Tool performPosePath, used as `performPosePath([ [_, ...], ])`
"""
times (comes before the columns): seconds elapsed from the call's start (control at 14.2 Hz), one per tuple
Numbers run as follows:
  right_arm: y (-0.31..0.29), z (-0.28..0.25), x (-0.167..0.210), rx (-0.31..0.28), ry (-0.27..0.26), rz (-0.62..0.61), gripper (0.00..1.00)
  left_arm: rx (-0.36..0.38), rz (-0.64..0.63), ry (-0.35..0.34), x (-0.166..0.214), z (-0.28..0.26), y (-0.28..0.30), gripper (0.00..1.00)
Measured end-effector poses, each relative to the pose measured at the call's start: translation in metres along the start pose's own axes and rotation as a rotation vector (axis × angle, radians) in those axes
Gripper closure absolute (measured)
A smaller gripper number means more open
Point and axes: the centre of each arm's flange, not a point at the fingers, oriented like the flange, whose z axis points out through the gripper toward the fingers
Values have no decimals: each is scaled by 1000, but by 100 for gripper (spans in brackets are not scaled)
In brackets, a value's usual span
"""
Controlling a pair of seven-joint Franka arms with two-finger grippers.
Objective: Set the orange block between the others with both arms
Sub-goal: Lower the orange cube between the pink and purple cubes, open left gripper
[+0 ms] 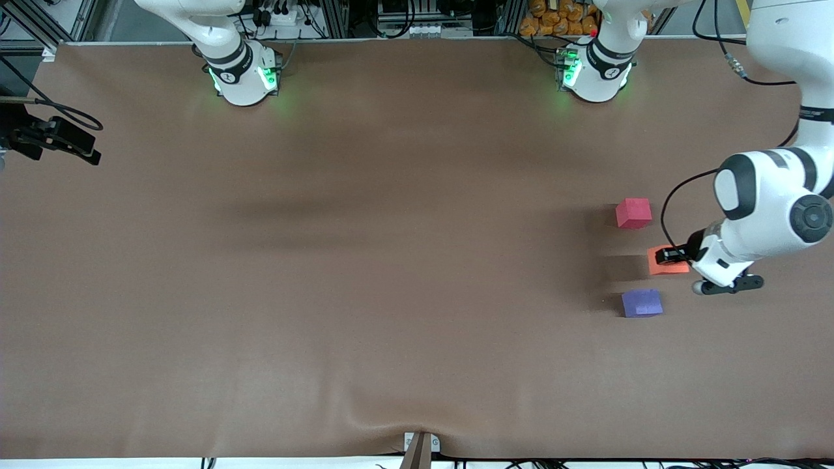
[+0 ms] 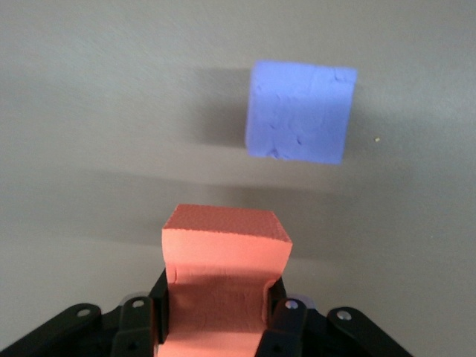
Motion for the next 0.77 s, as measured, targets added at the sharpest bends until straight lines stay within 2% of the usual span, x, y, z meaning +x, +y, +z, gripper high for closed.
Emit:
performPosePath([
  [0.35, -6, 5, 4, 6, -4, -10, 0, -8, 6, 74, -17, 46, 6, 50],
  [0.77, -9, 6, 5, 6, -6, -15, 0, -5, 71, 74, -26, 65, 7, 50],
])
